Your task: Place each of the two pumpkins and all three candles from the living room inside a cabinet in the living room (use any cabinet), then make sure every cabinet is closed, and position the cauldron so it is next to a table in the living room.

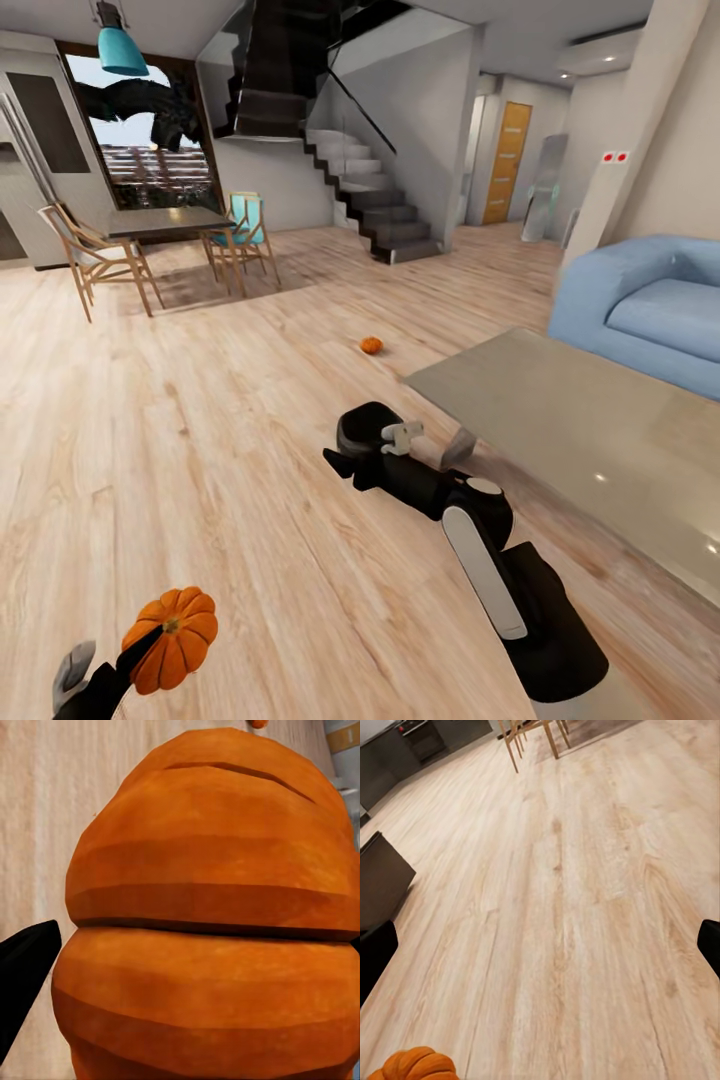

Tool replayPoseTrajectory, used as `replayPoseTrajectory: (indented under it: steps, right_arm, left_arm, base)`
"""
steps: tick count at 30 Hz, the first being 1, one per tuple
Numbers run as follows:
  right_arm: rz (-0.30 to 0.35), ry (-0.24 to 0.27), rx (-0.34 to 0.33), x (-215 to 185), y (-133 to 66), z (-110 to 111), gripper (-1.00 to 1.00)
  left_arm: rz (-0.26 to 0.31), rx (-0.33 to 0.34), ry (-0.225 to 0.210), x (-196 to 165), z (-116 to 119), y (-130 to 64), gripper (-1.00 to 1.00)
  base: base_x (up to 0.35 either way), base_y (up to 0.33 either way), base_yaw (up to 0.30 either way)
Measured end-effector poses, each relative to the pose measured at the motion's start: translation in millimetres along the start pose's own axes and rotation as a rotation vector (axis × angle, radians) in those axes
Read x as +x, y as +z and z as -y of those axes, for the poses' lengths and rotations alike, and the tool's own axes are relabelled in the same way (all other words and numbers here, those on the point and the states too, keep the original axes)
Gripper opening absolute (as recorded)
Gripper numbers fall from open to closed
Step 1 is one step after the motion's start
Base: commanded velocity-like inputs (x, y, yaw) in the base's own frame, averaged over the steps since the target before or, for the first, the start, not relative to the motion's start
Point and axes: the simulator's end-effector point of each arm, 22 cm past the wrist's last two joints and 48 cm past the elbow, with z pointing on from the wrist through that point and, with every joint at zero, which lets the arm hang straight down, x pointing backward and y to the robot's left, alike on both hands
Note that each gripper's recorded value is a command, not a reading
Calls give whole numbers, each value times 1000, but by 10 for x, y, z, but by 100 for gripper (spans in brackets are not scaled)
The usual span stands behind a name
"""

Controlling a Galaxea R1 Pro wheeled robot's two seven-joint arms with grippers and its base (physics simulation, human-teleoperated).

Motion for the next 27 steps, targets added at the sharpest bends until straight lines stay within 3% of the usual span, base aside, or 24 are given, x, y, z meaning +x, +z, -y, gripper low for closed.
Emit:
replayPoseTrajectory:
  steps: [27]
  right_arm:
    - [-1, -1, -1, -17, 3, -2, 100]
  left_arm:
    - [-14, 24, -2, 62, 88, 73, -100]
  base:
    - [261, 217, 0]
